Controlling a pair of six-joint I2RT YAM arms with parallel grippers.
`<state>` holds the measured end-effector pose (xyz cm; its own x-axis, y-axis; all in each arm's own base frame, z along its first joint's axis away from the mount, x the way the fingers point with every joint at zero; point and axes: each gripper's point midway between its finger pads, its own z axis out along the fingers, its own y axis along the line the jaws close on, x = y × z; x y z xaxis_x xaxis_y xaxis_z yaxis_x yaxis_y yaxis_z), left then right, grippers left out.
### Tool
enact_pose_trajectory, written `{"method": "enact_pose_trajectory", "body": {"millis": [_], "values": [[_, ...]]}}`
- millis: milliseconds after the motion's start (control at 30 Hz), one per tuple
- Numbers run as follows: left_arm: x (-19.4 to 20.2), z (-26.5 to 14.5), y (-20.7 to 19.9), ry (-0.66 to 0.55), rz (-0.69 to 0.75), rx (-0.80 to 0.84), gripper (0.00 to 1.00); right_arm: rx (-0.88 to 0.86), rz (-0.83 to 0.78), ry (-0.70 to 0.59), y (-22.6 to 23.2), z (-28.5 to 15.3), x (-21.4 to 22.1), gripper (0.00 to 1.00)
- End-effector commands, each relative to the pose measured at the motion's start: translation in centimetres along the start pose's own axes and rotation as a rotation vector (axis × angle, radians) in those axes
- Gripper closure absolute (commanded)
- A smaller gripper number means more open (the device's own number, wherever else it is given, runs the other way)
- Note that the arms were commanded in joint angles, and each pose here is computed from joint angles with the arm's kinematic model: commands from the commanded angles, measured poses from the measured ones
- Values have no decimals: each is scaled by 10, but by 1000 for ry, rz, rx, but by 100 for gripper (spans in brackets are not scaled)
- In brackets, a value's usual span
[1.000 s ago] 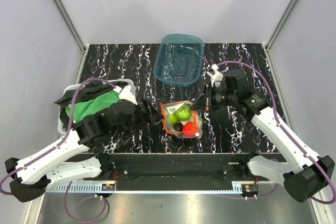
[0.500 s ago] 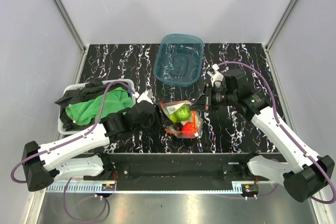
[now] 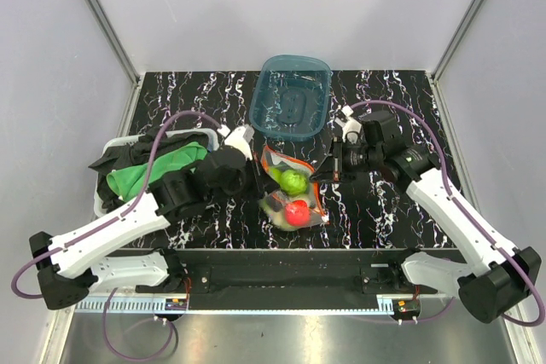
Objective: Open the zip-top bag and remove the fake food
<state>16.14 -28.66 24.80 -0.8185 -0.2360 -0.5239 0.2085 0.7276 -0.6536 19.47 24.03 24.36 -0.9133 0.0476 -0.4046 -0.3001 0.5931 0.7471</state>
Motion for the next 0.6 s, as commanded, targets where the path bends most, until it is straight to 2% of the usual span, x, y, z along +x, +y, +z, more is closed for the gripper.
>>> {"method": "enact_pose_trajectory", "body": {"millis": [0,100,267,333,367,433,467,567], "values": [[-32,-19,-22,-66,118,64,100,-23,-28,12,15,-3,-8,98],[-39,-19,-12,-40,123,59,100,-34,1,22,17,2,-12,97],[-32,4,15,32,135,34,100,40,48,38,-13,20,-6,84],[-27,12,11,74,134,73,100,104,75,61,-28,24,1,80],[-26,14,9,80,136,83,100,130,66,66,-34,24,3,74],[-24,19,4,96,159,119,100,202,57,70,-47,20,4,67],[-27,20,-2,86,176,151,100,232,27,69,-51,16,3,59],[-30,23,-17,84,196,225,100,370,-42,39,-63,-2,-8,50]]}}
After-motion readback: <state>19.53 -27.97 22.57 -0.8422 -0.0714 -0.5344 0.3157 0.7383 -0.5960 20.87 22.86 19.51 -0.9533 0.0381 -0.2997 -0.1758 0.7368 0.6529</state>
